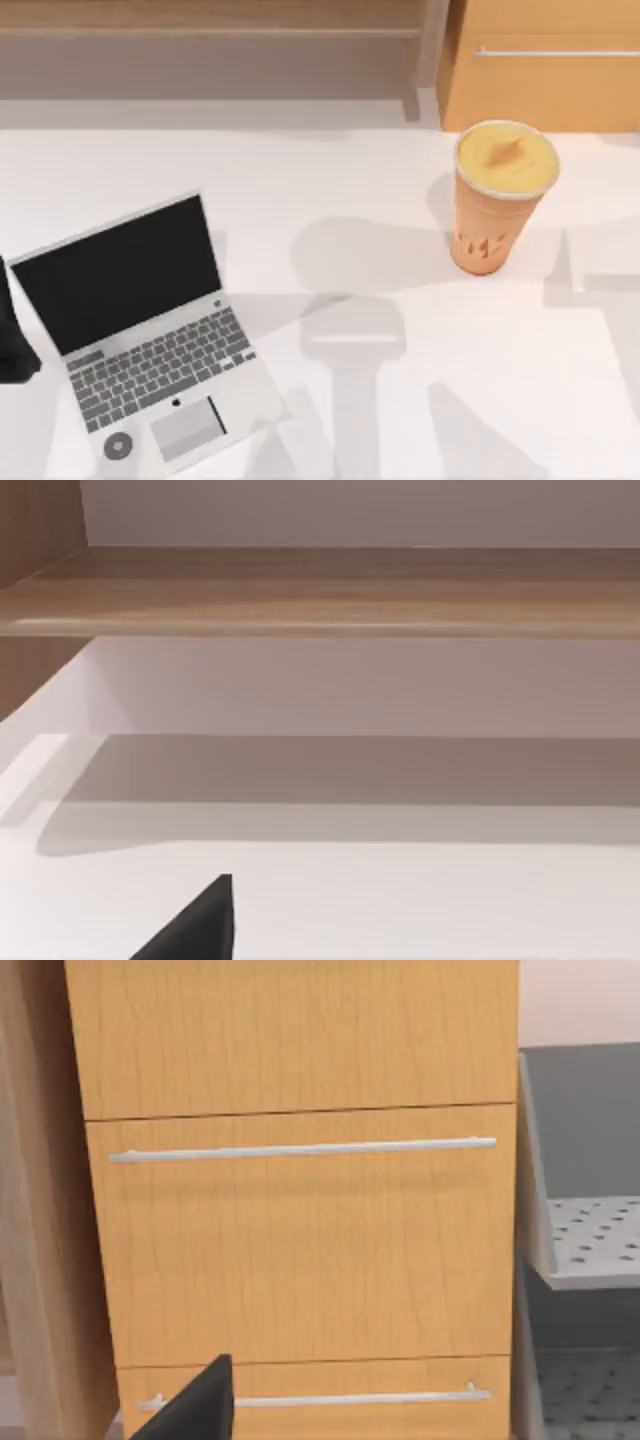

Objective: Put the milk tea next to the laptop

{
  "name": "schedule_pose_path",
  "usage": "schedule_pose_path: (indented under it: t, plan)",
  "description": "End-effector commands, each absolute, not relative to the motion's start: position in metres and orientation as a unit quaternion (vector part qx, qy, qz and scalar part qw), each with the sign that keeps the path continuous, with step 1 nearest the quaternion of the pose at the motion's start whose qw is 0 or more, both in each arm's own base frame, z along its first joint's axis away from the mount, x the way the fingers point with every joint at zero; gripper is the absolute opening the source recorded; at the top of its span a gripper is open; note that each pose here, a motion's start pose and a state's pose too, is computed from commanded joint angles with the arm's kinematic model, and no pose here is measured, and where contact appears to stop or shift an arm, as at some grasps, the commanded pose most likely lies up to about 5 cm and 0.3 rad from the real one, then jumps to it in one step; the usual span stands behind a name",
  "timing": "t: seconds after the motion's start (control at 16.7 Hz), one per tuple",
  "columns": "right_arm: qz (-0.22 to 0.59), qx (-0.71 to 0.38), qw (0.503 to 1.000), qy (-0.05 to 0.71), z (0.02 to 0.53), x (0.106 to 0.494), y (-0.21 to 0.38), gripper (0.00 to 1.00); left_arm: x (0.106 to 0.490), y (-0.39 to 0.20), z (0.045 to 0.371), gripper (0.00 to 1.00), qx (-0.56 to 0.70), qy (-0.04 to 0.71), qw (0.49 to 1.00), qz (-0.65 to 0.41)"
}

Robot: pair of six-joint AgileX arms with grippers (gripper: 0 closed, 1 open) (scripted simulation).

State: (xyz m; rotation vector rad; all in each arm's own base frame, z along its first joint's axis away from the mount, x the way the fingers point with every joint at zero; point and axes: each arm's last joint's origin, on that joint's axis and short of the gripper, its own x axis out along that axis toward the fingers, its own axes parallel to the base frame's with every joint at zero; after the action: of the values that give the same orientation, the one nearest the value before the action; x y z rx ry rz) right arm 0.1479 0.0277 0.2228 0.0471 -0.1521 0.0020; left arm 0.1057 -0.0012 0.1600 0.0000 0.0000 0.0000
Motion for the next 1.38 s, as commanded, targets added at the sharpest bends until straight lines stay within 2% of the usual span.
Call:
schedule_pose_path:
  t: [0.3,0.54,1.02,1.38]
  plan:
    - [-0.009,0.042,0.998,-0.055,0.208,0.2,0.077,1.0,0.106,-0.001,0.16,1.0,0.0,0.0,1.0,0.0]
    - [-0.016,0.047,0.998,-0.03,0.173,0.217,0.12,1.0,0.106,-0.001,0.16,1.0,0.0,0.0,1.0,0.0]
    - [-0.013,0.005,0.999,0.039,0.095,0.197,0.168,1.0,0.106,-0.001,0.16,1.0,0.0,0.0,1.0,0.0]
    - [-0.008,-0.005,0.999,0.05,0.083,0.189,0.173,1.0,0.106,-0.001,0.16,1.0,0.0,0.0,1.0,0.0]
